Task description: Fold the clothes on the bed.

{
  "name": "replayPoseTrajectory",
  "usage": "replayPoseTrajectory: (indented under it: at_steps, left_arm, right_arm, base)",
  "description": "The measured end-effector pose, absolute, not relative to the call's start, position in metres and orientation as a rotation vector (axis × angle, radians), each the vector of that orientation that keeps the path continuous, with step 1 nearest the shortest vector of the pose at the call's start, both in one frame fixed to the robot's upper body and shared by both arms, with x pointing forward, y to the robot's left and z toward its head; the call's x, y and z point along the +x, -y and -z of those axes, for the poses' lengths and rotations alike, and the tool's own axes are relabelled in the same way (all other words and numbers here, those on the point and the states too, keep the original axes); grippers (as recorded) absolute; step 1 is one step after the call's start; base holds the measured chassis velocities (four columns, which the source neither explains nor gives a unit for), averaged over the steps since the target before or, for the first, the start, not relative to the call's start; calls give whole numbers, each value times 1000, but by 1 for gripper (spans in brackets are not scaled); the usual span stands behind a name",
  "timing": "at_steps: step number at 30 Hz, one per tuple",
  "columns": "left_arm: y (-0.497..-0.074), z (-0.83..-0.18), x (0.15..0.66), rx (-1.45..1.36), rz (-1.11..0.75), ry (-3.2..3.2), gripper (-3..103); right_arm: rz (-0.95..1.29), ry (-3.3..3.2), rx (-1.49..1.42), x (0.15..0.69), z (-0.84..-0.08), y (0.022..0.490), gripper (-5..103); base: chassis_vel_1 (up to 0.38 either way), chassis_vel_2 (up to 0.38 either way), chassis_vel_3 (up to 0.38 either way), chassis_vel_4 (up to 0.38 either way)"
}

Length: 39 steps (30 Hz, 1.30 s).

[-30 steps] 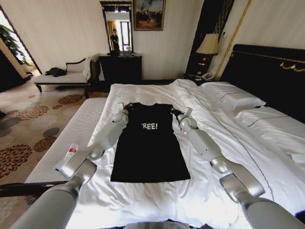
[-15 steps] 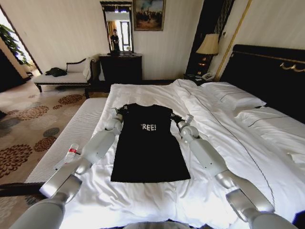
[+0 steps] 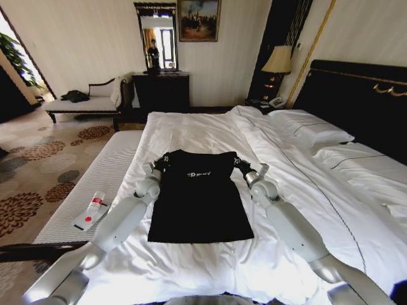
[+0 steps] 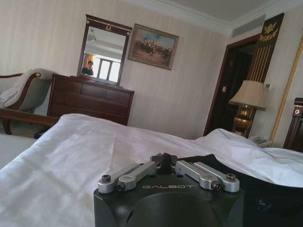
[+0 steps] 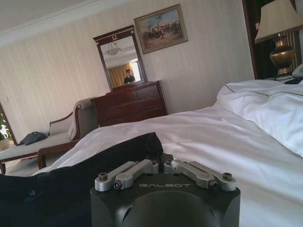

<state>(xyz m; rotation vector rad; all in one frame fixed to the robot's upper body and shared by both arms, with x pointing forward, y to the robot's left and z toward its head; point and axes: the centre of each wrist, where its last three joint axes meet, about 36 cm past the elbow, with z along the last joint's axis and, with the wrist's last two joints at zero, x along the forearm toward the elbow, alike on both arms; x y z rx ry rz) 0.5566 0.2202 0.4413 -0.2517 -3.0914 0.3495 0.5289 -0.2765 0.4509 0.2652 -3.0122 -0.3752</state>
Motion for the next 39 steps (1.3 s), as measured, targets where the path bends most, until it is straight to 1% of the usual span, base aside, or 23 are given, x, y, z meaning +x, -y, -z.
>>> replayPoseTrajectory:
  at_steps: [8, 15, 23, 34, 39]
  left_arm:
    - [-229, -434, 516, -240, -352, 3088, 0]
    - [-226, -422, 486, -243, -346, 3079, 0]
    - [-225, -401, 430, -243, -318, 3061, 0]
    - [-227, -393, 392, -239, -277, 3063, 0]
    - [-227, -386, 373, -233, -259, 3053, 0]
  right_arm:
    - [342, 2998, 284, 485, -431, 270, 0]
    - [334, 3001, 267, 469, -425, 274, 0]
    - [354, 2997, 235, 434, -421, 279, 0]
    - [340, 2954, 213, 389, -395, 275, 0]
    - [342, 2949, 203, 380, -392, 274, 0]
  base:
    - [0, 0, 0, 0]
    - [0, 0, 0, 0]
    - [0, 0, 0, 0]
    - [0, 0, 0, 0]
    - [0, 0, 0, 0]
